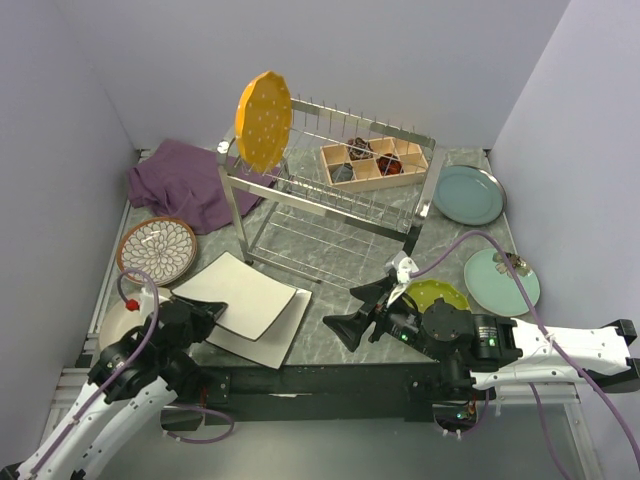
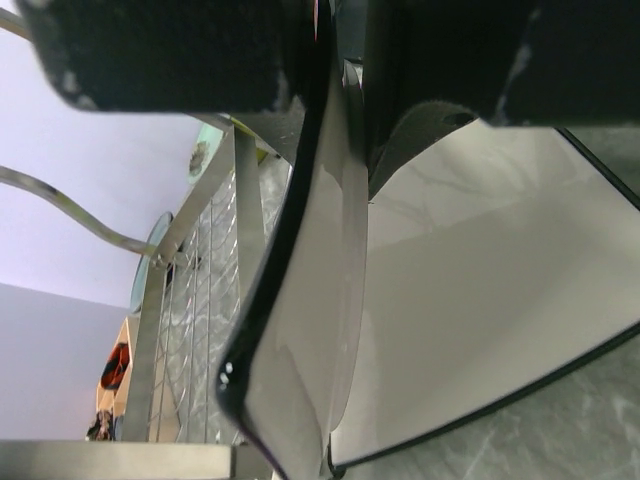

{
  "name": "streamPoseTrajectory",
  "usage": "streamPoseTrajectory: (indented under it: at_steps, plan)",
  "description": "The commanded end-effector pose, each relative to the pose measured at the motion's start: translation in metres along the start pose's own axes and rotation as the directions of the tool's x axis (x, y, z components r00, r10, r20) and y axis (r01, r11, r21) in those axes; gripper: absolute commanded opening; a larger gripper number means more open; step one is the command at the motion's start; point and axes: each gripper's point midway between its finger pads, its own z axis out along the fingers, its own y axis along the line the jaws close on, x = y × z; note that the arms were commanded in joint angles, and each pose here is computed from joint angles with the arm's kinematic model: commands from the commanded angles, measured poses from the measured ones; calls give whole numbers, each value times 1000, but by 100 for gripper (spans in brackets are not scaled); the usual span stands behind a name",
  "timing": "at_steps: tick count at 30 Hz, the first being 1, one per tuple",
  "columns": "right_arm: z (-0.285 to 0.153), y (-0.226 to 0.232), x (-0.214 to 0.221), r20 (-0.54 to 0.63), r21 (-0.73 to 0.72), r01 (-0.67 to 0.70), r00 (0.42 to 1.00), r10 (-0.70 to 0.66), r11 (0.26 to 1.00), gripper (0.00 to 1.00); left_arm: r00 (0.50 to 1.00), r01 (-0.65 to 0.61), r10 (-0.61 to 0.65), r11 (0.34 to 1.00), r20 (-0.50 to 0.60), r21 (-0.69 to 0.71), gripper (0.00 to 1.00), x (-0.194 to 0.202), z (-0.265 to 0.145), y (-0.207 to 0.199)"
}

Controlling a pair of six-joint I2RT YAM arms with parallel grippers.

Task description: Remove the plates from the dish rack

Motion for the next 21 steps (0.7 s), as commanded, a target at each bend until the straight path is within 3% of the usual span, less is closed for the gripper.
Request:
streamPoseTrajectory:
  at_steps: [1, 18, 21]
  plan:
    - [-3, 0, -15, 45, 8, -16, 999, 16, 1000, 100, 986, 158, -143, 963, -81, 221, 1, 5, -15, -60]
    - [-6, -2, -17, 51, 12, -17, 999, 16, 1000, 100, 986, 94, -79, 990, -149, 101, 1, 28, 2, -26]
    - [-7, -2, -18, 56, 8, -18, 998, 17, 1000, 100, 987, 85, -72, 993, -146, 87, 5, 27, 1, -22]
